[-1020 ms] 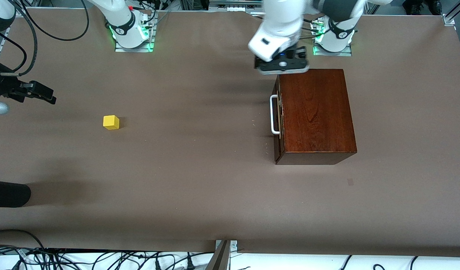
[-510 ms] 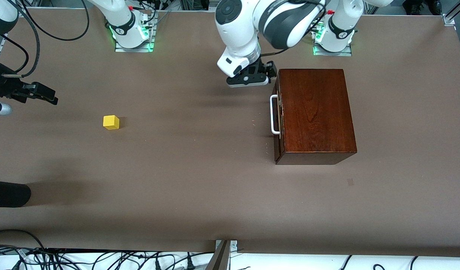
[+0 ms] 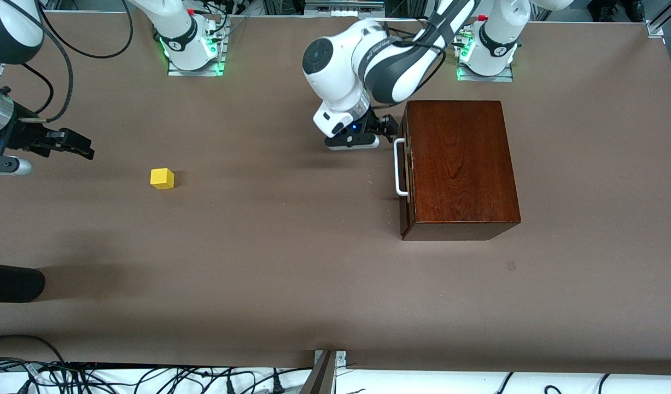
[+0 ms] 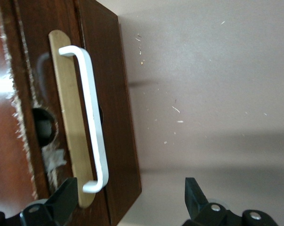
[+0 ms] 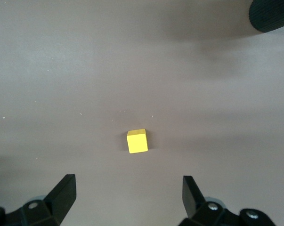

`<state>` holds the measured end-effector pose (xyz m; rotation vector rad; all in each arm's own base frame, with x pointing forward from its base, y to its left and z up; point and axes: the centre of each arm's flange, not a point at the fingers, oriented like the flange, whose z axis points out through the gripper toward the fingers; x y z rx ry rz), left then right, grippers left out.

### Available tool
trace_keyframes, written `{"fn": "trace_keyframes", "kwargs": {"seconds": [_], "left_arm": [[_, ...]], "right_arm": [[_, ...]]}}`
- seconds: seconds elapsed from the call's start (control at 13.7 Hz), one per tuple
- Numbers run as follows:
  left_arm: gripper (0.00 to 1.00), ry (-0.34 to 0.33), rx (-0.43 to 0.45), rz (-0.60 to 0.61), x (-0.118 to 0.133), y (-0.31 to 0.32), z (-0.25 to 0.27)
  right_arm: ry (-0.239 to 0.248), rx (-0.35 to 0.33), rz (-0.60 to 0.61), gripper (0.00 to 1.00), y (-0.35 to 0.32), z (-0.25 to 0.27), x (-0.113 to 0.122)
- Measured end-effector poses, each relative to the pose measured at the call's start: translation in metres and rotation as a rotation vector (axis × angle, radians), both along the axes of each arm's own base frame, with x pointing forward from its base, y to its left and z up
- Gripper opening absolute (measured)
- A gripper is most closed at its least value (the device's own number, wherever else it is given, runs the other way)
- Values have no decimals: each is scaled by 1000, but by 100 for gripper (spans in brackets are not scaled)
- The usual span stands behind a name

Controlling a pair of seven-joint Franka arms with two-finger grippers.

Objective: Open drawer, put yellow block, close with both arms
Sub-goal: 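Move the left gripper to the white drawer handle while the right gripper reaches the cube, then pull the drawer open with the left gripper while the right gripper grasps the cube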

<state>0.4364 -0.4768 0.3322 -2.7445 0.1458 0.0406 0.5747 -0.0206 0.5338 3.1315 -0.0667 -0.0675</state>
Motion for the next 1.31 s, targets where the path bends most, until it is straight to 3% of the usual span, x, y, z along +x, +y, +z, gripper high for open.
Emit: {"fn": "trace_keyframes", "kwargs": {"seconds": [0.29,0.66,0.95,1.31], "left_arm": [[100,-20,55,-30,8,5,-24],[100,-33,54,-26,21,12,-40],[100,-36,52,-33,40,26,-48],[100,-36,47,-34,42,27,-53]], "right_arm": [[-14,10,0,100,-1,-26,-11],[-26,19,1,100,-2,-60,-26],[-64,21,4,100,1,-120,-43],[-89,19,32,100,4,-179,-68]]}}
